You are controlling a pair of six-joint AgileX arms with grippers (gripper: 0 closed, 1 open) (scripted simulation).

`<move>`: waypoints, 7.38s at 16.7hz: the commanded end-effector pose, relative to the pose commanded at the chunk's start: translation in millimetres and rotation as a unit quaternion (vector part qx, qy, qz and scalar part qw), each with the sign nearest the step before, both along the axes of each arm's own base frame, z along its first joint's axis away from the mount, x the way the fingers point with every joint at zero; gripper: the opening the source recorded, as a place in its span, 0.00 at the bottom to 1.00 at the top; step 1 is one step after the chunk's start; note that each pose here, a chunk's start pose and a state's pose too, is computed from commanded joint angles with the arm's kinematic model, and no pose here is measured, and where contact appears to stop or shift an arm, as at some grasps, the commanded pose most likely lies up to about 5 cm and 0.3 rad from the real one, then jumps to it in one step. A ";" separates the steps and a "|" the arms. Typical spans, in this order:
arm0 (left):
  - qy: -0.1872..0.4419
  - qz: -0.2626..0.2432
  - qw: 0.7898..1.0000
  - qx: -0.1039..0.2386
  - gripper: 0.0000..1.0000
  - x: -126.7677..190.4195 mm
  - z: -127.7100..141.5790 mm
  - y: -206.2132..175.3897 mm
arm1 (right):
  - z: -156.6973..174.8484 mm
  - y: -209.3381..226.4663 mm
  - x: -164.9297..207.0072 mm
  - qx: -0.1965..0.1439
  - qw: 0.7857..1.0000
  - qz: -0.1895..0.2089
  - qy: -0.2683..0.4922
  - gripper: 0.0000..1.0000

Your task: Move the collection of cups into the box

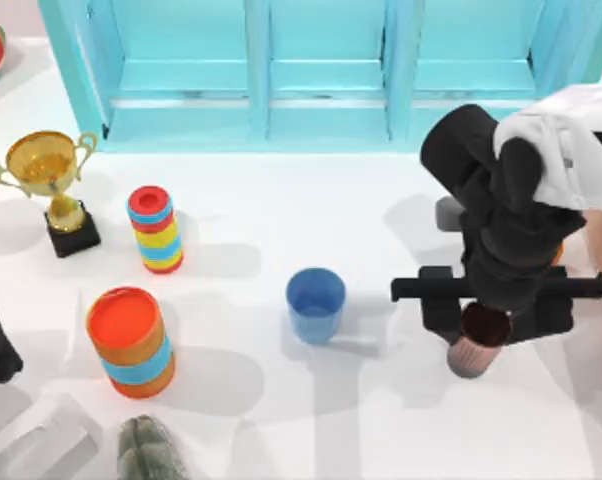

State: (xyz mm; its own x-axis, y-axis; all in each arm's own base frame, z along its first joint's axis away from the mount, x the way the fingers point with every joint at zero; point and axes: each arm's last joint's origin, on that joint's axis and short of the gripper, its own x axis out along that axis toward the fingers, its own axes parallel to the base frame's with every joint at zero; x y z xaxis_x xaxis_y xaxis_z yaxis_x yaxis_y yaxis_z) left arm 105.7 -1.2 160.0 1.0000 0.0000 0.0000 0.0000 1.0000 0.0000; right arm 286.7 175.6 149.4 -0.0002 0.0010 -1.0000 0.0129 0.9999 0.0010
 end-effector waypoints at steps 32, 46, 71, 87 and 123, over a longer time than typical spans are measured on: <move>0.000 0.000 1.000 0.000 1.00 0.0 0.0 0.0 | 141.8 -261.9 -65.4 -0.026 1.000 0.001 0.001 0.00; 0.000 0.000 1.000 0.000 1.00 0.0 0.0 0.0 | 100.2 -264.3 -65.0 -0.027 1.000 0.002 -0.002 0.00; 0.000 0.000 1.000 0.000 1.00 0.0 0.0 0.0 | 77.0 -264.9 -67.2 -0.026 1.000 0.001 0.000 1.00; 0.000 0.000 1.000 0.000 1.00 0.0 0.0 0.0 | 170.2 -266.2 -64.9 -0.025 1.000 0.002 0.003 1.00; 0.000 0.000 1.000 0.000 1.00 0.0 0.0 0.0 | 56.5 119.0 40.5 -0.001 1.000 0.002 0.001 1.00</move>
